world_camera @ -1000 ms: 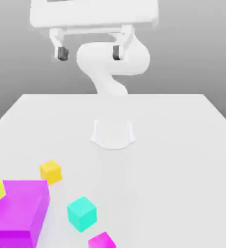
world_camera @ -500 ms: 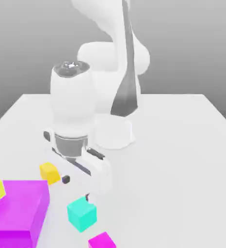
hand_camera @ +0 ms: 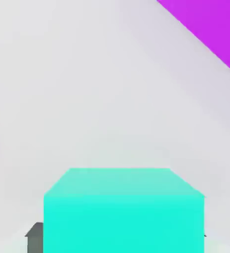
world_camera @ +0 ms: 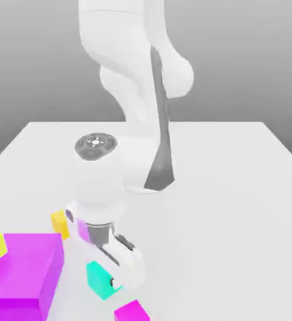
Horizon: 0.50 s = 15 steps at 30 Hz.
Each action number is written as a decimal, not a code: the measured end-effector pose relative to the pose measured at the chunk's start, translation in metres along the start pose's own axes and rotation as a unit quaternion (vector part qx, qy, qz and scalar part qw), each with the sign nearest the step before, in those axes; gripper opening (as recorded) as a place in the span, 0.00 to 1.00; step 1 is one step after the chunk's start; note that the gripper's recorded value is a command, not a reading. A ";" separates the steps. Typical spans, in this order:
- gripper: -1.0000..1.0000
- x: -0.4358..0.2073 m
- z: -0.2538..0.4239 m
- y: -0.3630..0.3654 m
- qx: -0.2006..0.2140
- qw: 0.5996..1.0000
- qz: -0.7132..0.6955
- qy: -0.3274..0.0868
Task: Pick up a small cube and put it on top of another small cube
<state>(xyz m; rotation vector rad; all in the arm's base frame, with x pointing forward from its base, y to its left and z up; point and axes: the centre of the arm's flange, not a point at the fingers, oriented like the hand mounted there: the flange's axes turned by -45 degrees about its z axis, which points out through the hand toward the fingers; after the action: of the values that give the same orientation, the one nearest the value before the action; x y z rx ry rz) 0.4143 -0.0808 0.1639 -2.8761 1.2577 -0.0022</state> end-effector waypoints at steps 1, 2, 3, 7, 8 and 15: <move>0.00 0.000 -0.010 0.000 0.000 1.000 0.000 0.000; 0.00 0.000 -0.021 0.000 0.000 1.000 0.000 0.000; 0.00 0.000 -0.031 0.004 -0.002 1.000 0.005 0.001; 0.00 0.011 -0.056 0.078 -0.012 0.992 0.122 0.007; 0.00 0.011 -0.061 0.096 -0.013 0.988 0.152 0.008; 0.00 -0.021 -0.086 0.194 -0.006 0.941 0.339 0.004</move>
<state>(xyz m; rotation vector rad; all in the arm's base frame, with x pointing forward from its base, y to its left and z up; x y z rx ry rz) 0.2576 -0.1973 0.2497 -2.2879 2.1682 -0.0046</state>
